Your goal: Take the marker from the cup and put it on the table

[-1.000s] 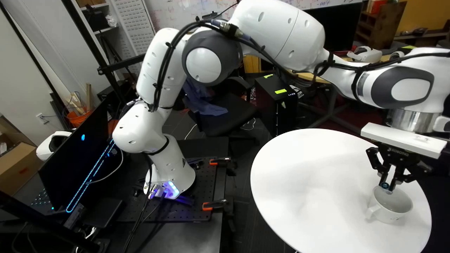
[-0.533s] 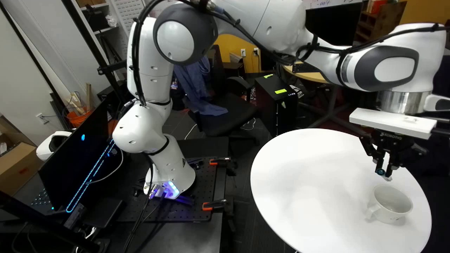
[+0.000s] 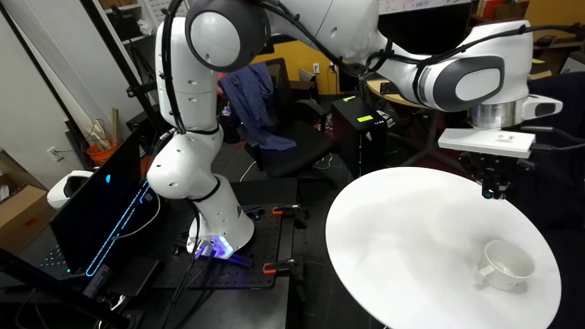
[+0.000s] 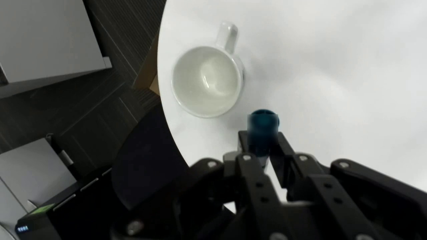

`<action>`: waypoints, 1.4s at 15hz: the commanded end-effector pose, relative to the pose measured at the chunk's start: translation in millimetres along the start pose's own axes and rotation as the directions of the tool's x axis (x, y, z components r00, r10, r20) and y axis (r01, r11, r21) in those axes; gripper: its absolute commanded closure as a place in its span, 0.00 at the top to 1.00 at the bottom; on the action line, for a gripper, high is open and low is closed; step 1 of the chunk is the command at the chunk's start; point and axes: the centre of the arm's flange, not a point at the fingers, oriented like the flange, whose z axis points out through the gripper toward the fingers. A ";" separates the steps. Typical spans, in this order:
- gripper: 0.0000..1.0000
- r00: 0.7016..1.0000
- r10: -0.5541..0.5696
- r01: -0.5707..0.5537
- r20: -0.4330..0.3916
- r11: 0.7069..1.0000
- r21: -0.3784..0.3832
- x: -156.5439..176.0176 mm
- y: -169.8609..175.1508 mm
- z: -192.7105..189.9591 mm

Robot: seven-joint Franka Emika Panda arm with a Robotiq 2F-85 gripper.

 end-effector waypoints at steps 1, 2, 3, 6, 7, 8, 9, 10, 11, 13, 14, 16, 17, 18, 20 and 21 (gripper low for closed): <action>0.05 0.997 -0.020 0.021 -0.081 1.000 0.000 19.8 -34.6 7.0; 0.05 0.994 -0.035 0.037 -0.102 0.999 0.009 26.9 -44.4 12.2; 0.05 0.992 -0.047 0.049 -0.118 0.999 0.016 31.8 -54.4 16.4; 0.05 0.986 -0.071 0.078 -0.153 0.996 0.040 40.2 -79.9 32.0; 0.05 0.985 -0.087 0.094 -0.147 0.995 0.040 41.2 -88.1 39.7; 0.05 0.986 -0.104 0.111 -0.133 0.993 0.046 40.5 -94.1 46.6; 0.05 0.986 -0.117 0.125 -0.117 0.991 0.058 39.5 -99.1 55.3; 0.05 0.987 -0.129 0.136 -0.099 0.988 0.072 36.5 -105.1 62.4; 0.05 0.987 -0.136 0.143 -0.087 0.987 0.078 34.3 -110.2 71.0; 0.05 0.986 -0.154 0.159 -0.064 0.983 0.096 29.6 -119.1 84.3; 0.05 0.986 -0.160 0.165 -0.054 0.981 0.103 28.0 -122.9 90.7; 0.05 0.984 -0.176 0.179 -0.032 0.978 0.110 25.0 -128.3 100.1; 0.44 0.983 -0.182 0.183 -0.024 0.976 0.120 24.1 -129.8 102.3; 0.45 0.983 -0.184 0.185 -0.018 0.976 0.119 23.8 -130.4 104.7; 0.59 0.982 -0.191 0.190 -0.009 0.974 0.120 23.3 -131.2 106.7; 0.66 0.982 -0.190 0.188 -0.002 0.975 0.113 23.2 -131.6 106.6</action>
